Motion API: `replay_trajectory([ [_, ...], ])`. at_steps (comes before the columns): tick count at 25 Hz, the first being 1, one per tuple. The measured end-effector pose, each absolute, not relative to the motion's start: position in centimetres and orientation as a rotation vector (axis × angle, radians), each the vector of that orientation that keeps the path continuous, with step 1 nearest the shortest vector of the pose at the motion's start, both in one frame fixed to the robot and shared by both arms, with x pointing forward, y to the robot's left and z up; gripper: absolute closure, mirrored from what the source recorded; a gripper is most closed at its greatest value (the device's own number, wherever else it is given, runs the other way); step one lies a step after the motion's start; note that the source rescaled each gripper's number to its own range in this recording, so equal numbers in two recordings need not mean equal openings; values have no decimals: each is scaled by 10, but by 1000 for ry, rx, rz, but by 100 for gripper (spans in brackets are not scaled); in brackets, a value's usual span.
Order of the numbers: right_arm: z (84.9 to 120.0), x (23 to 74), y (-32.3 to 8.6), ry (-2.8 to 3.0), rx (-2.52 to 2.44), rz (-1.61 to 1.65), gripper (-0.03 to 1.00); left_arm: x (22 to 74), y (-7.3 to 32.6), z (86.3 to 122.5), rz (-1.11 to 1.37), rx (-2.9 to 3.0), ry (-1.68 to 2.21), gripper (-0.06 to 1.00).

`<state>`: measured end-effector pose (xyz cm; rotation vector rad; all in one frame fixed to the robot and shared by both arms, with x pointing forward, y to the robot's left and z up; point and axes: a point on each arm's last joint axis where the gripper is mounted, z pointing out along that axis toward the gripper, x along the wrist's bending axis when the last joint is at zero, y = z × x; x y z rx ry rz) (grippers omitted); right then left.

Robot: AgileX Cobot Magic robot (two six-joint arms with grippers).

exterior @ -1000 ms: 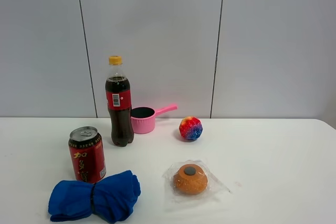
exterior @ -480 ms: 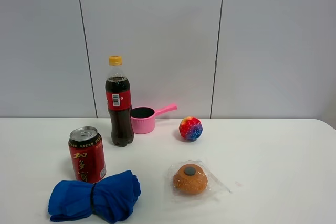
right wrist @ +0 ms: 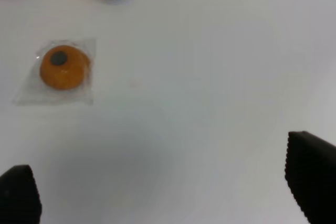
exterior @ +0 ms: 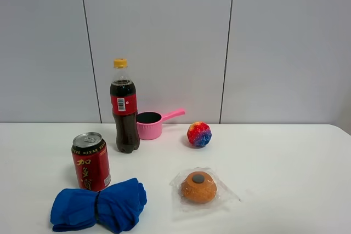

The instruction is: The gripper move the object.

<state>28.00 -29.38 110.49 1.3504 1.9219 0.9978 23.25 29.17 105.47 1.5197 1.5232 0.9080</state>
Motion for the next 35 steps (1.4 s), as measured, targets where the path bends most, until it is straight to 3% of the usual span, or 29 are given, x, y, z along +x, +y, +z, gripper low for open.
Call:
replay_trajectory([
  [12,1054,233,-293,1676,1521,1107,3,232,292,1055,908,1520,1523,-6],
  [35,1054,233,-291,1530,1603,1039,4,232,292,1055,908,1520,1523,-6],
])
